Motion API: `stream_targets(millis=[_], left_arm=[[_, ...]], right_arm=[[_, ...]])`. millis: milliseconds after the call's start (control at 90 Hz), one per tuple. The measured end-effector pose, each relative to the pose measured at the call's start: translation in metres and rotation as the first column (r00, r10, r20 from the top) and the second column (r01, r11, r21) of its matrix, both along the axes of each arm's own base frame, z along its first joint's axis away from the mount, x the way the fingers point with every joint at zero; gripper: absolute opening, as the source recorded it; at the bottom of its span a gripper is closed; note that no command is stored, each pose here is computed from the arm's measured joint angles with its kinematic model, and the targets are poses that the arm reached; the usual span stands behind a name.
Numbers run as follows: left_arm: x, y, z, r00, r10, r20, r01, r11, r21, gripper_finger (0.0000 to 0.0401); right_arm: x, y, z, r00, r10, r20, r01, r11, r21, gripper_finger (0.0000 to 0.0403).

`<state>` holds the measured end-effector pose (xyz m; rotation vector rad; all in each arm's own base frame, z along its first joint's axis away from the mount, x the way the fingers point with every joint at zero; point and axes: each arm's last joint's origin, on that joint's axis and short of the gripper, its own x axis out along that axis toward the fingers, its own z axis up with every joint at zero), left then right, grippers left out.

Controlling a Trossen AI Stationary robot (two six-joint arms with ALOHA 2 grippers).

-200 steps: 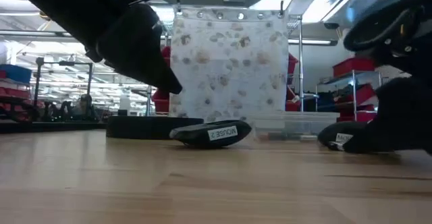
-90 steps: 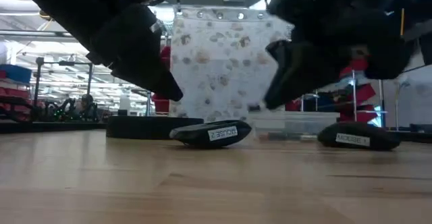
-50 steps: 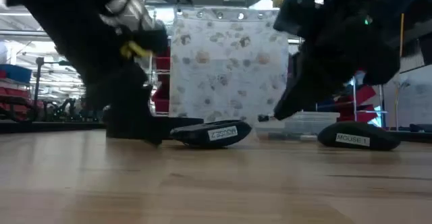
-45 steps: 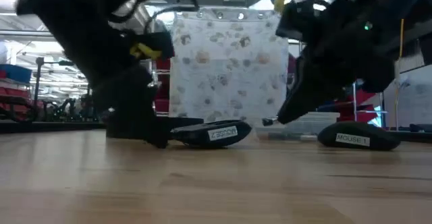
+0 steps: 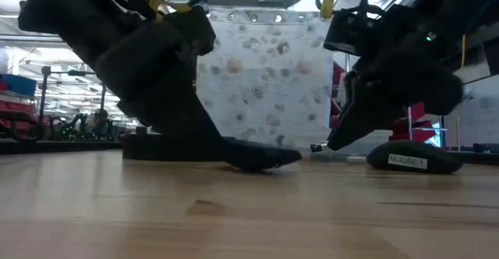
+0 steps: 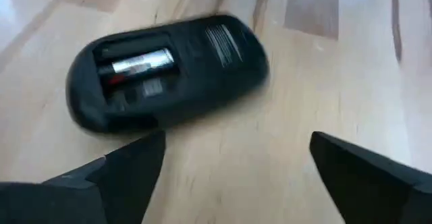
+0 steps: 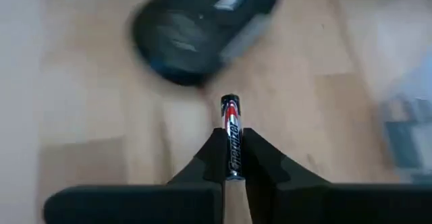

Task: Insert battery
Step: Insert the silver battery into the left computer mouse

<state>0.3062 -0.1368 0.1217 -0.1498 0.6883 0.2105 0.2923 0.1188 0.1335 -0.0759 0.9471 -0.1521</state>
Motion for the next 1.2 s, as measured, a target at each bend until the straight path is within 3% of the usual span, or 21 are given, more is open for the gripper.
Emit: stream_targets(millis=[111, 167, 256, 311, 478, 644, 700, 767, 867, 933, 1022, 1111, 1200], left_arm=[[-0.001, -0.002, 0.000, 1.000, -0.005, -0.002, 0.005, 1.000, 0.001, 0.0354], [-0.001, -0.001, 0.000, 1.000, 0.000, -0.001, 0.000, 1.000, 0.005, 0.0354], [-0.001, -0.001, 0.000, 1.000, 0.010, 0.003, -0.010, 1.000, 0.014, 0.0354], [-0.001, 0.000, 0.000, 1.000, 0.012, 0.003, -0.012, 1.000, 0.014, 0.0354], [-0.001, 0.000, 0.000, 1.000, 0.017, 0.004, -0.017, 1.000, 0.012, 0.0354], [-0.001, 0.000, 0.000, 1.000, 0.020, 0.000, -0.020, 1.000, 0.013, 0.0354], [-0.001, 0.000, 0.000, 1.000, 0.020, 0.000, -0.020, 1.000, 0.013, 0.0354], [-0.001, 0.000, 0.000, 1.000, 0.020, 0.000, -0.020, 1.000, 0.013, 0.0354], [-0.001, 0.000, 0.000, 1.000, 0.021, 0.000, -0.021, 1.000, 0.014, 0.0354], [-0.001, 0.000, 0.000, 1.000, 0.024, 0.002, -0.024, 1.000, 0.017, 0.0354], [-0.001, 0.001, 0.000, 0.999, 0.032, 0.007, -0.032, 0.999, 0.024, 0.0354], [-0.001, 0.001, 0.000, 0.999, 0.036, 0.009, -0.036, 0.999, 0.029, 0.0354], [-0.001, 0.001, 0.000, 0.999, 0.035, 0.009, -0.036, 0.999, 0.036, 0.0354]], right_arm=[[0.000, 0.002, -0.003, 0.993, 0.108, -0.043, -0.108, 0.994, 0.006, 0.0012], [-0.002, 0.005, -0.005, 0.973, 0.217, -0.077, -0.216, 0.976, 0.019, 0.0010], [-0.004, 0.013, -0.006, 0.878, 0.464, -0.119, -0.467, 0.884, -0.001, 0.0009], [-0.005, 0.015, -0.006, 0.818, 0.556, -0.144, -0.567, 0.823, -0.041, 0.0012], [-0.005, 0.013, -0.007, 0.713, 0.667, -0.216, -0.700, 0.697, -0.159, 0.0057], [-0.009, 0.019, -0.006, 0.718, 0.644, -0.264, -0.696, 0.663, -0.278, 0.0131], [-0.012, 0.024, -0.006, 0.741, 0.619, -0.259, -0.671, 0.683, -0.287, 0.0154], [-0.015, 0.030, -0.006, 0.788, 0.576, -0.217, -0.615, 0.749, -0.246, 0.0173], [-0.015, 0.038, -0.004, 0.895, 0.437, -0.084, -0.443, 0.894, -0.067, 0.0180], [-0.010, 0.041, -0.001, 0.955, 0.296, 0.019, -0.297, 0.953, 0.059, 0.0178], [-0.004, 0.044, 0.003, 0.982, 0.140, 0.124, -0.156, 0.980, 0.124, 0.0172], [-0.001, 0.045, 0.003, 0.979, 0.066, 0.193, -0.083, 0.993, 0.082, 0.0165], [0.004, 0.035, -0.003, 0.983, 0.032, 0.183, -0.037, 0.999, 0.027, 0.0159]])
